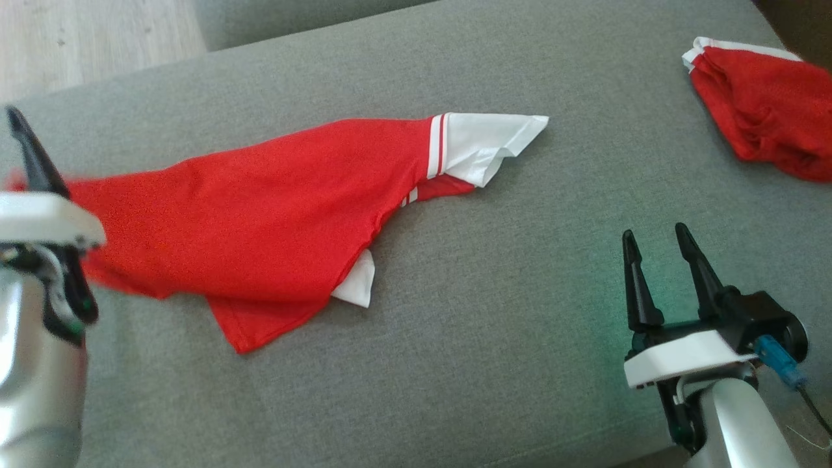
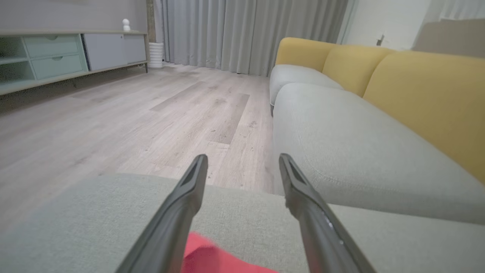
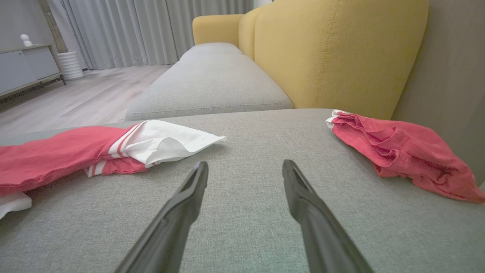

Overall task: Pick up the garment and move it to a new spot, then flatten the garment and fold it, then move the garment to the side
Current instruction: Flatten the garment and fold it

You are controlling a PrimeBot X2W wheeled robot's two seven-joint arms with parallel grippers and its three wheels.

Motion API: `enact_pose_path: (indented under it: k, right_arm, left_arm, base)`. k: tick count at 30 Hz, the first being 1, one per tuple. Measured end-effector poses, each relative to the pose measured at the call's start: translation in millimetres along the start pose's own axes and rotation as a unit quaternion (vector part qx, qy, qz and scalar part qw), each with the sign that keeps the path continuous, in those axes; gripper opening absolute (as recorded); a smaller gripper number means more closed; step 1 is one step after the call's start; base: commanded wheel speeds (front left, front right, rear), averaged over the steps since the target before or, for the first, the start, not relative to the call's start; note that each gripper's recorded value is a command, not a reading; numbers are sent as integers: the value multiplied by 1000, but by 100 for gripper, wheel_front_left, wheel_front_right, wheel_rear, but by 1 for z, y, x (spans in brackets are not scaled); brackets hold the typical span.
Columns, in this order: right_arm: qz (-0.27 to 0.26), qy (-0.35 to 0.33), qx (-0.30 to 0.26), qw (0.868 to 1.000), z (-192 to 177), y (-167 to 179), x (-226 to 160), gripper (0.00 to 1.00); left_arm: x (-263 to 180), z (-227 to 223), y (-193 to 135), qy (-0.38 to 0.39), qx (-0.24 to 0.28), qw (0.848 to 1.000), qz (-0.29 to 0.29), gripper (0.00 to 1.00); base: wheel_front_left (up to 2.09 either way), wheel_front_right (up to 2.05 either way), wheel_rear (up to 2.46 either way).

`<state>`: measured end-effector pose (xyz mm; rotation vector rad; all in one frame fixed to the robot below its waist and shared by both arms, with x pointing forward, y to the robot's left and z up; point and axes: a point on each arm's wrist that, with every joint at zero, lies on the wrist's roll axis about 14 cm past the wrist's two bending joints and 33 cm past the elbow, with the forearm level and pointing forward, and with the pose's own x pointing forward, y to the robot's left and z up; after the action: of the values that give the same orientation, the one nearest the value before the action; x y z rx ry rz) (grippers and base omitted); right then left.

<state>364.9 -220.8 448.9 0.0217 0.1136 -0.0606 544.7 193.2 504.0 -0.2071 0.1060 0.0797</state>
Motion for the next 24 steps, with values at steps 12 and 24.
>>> enact_pose_path:
  k: [12, 24]
  right_arm:
    - [1, -10, 1, 1000, 5, 1, -8, 100]
    - [16, 7, -3, 1000, -6, 11, -6, 100]
  left_arm:
    - [-126, -91, -55, 129, 48, 980, -141, 100]
    - [-179, -153, -84, 232, 117, 942, -213, 100]
  base:
    - [0, 0, 0]
    - [0, 0, 0]
